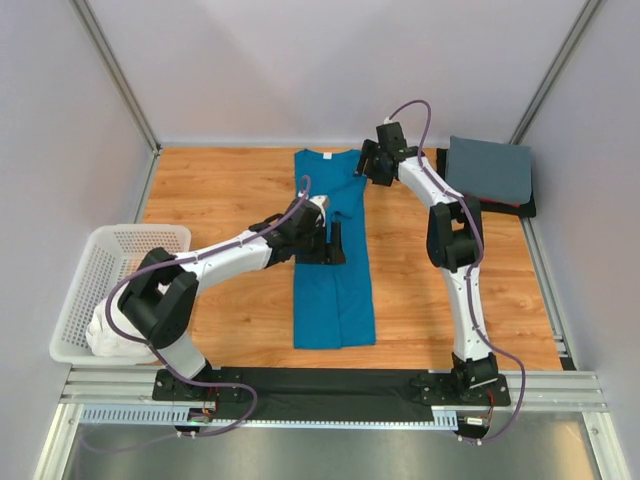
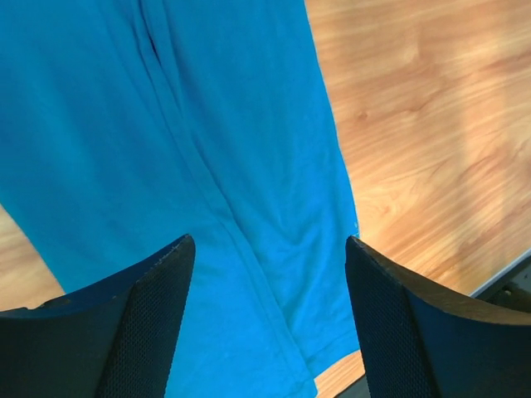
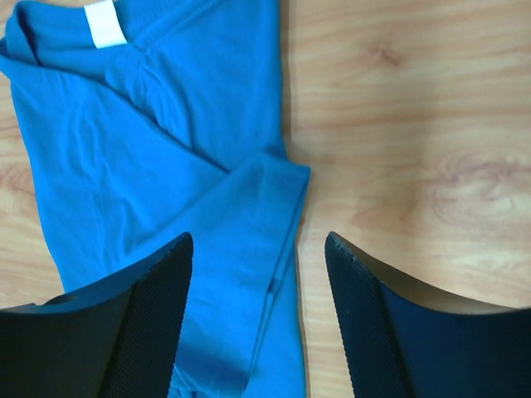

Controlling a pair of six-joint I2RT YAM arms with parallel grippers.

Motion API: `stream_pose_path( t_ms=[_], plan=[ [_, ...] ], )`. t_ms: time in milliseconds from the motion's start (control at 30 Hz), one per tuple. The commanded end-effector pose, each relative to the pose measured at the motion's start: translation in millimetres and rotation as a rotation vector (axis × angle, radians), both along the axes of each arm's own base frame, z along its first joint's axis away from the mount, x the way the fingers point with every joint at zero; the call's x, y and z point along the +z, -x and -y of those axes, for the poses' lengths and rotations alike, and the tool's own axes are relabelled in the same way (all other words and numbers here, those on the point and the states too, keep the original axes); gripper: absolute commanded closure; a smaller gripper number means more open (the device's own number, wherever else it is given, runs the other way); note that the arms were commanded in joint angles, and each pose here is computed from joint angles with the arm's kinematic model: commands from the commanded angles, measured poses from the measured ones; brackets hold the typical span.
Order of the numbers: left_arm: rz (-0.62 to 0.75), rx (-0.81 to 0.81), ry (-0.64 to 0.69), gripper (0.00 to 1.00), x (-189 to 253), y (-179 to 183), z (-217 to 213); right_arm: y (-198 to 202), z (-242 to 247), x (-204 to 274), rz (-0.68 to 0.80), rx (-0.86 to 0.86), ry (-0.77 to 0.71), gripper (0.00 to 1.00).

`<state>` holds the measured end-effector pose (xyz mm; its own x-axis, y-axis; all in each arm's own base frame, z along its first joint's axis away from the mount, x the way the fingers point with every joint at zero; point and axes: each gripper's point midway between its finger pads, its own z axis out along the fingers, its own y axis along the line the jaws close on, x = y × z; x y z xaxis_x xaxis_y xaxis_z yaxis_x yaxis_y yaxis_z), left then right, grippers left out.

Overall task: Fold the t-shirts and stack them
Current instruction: Fold the tshirt

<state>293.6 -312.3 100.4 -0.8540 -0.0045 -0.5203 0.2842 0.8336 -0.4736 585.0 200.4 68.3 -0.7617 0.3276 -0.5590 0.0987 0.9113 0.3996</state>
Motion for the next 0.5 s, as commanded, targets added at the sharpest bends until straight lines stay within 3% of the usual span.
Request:
stream_pose_path(
  t_ms=[0,67,267,467],
  plan=[
    [-0.030,-0.012,-0.057,0.21,-22,16,2,-25,-4,23,0.109,0.008,-0.002,0.34],
    [-0.057,-0.017,-0.073,0.26,-32,24,2,-28,-3,19,0.111,-0.009,0.000,0.36],
    [-0.074,-0.017,-0.097,0.29,-39,36,-3,-25,-6,14,0.095,-0.006,-0.018,0.44],
    [-0.074,-0.021,-0.080,0.31,-31,36,0,-29,-5,3,0.099,-0.001,-0.002,0.45]
  ],
)
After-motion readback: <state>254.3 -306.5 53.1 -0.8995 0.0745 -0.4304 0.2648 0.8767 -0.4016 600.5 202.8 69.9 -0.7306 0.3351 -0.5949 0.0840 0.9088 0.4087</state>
